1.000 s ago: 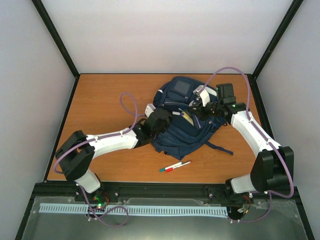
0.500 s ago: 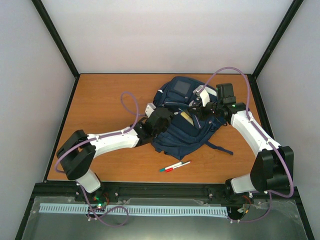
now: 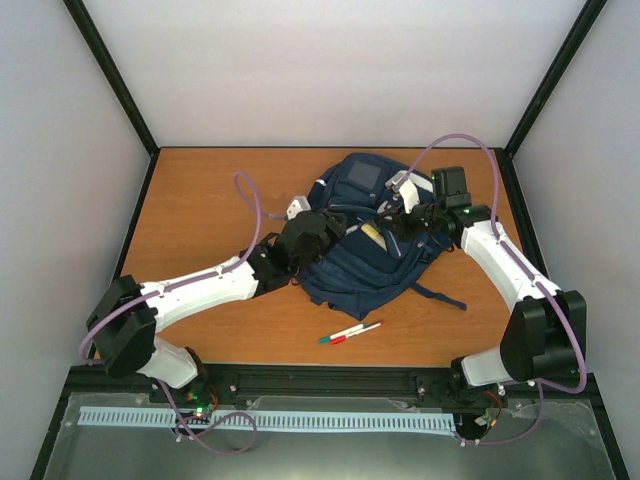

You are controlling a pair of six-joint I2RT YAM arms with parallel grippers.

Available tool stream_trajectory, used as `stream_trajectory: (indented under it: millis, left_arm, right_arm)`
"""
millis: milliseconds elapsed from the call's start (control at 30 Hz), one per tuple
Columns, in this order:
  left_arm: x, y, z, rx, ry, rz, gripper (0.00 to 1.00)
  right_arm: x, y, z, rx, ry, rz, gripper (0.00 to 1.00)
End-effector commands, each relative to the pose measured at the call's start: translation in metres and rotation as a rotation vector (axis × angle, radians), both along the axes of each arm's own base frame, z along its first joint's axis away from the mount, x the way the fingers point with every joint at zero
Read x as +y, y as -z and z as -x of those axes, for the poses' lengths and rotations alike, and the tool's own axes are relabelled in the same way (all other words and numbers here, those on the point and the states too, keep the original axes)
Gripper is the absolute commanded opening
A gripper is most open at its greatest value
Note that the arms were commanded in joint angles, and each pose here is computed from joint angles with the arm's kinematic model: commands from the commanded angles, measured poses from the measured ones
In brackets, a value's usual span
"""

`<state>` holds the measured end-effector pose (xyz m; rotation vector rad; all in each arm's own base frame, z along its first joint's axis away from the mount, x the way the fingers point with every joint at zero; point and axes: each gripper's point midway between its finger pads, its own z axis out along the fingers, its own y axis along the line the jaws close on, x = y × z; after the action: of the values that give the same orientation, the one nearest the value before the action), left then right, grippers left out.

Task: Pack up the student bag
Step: Place the stationery in the student bag, then pick up the stationery from the center of the board.

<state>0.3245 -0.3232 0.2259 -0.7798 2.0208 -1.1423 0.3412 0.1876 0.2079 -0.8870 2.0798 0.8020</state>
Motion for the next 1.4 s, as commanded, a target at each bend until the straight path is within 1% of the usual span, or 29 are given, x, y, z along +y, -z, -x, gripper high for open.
stream_trajectory:
  millis: [0,133,200,267,333,400,533,633,733,933,1000,1167,1233,1300,1367]
  left_arm:
    - [-0.001,0.01,0.013,-0.05,0.163,-0.192,0.46]
    - [-0.009,0.024,0.031,-0.1,0.383,-0.399,0.51]
    - [0.002,0.046,0.041,-0.042,0.445,-0.524,0.55]
    - [0.01,0.06,0.052,-0.024,0.518,-0.613,0.56]
    - [0.016,0.071,0.066,-0.017,0.592,-0.653,0.56]
    - [0.024,0.078,0.079,-0.041,0.646,-0.679,0.55]
    - [0.039,0.083,0.105,-0.126,0.736,-0.713,0.48]
    - [0.042,0.082,0.119,-0.165,0.812,-0.734,0.48]
    - [0.045,0.085,0.128,-0.159,0.861,-0.777,0.5]
    - [0.026,0.097,0.155,-0.209,1.037,-0.865,0.5]
    - [0.023,0.108,0.163,-0.186,1.087,-0.928,0.5]
    - [0.004,0.127,0.172,-0.188,1.158,-1.07,0.48]
    - [-0.002,0.136,0.172,-0.18,1.169,-1.122,0.46]
    - [-0.007,0.144,0.174,-0.169,1.187,-1.15,0.45]
    - [-0.014,0.151,0.179,-0.164,1.223,-1.148,0.45]
  right_arm:
    - [-0.003,-0.009,-0.007,-0.044,0.0,-0.01,0.03]
    - [-0.003,-0.01,-0.007,-0.049,0.001,-0.01,0.03]
    - [-0.003,-0.011,-0.007,-0.051,-0.001,-0.012,0.03]
    - [-0.002,-0.009,-0.007,-0.044,-0.002,-0.014,0.03]
    - [-0.002,-0.01,-0.007,-0.045,-0.003,-0.013,0.03]
    - [-0.002,-0.009,-0.007,-0.043,-0.002,-0.012,0.03]
    - [-0.003,-0.007,-0.008,-0.04,-0.001,-0.01,0.03]
    - [-0.002,-0.005,-0.008,-0.034,-0.001,-0.009,0.03]
    - [-0.002,-0.002,-0.009,-0.023,-0.002,-0.01,0.03]
    - [-0.002,-0.001,-0.009,-0.02,-0.001,-0.007,0.03]
    - [-0.002,-0.001,-0.01,-0.021,-0.001,-0.007,0.03]
    - [-0.002,0.0,-0.01,-0.02,-0.002,-0.006,0.03]
    - [-0.002,0.0,-0.009,-0.02,-0.002,-0.006,0.03]
    - [-0.002,0.0,-0.01,-0.021,-0.002,-0.005,0.03]
    - [-0.002,-0.001,-0.01,-0.024,-0.002,-0.005,0.03]
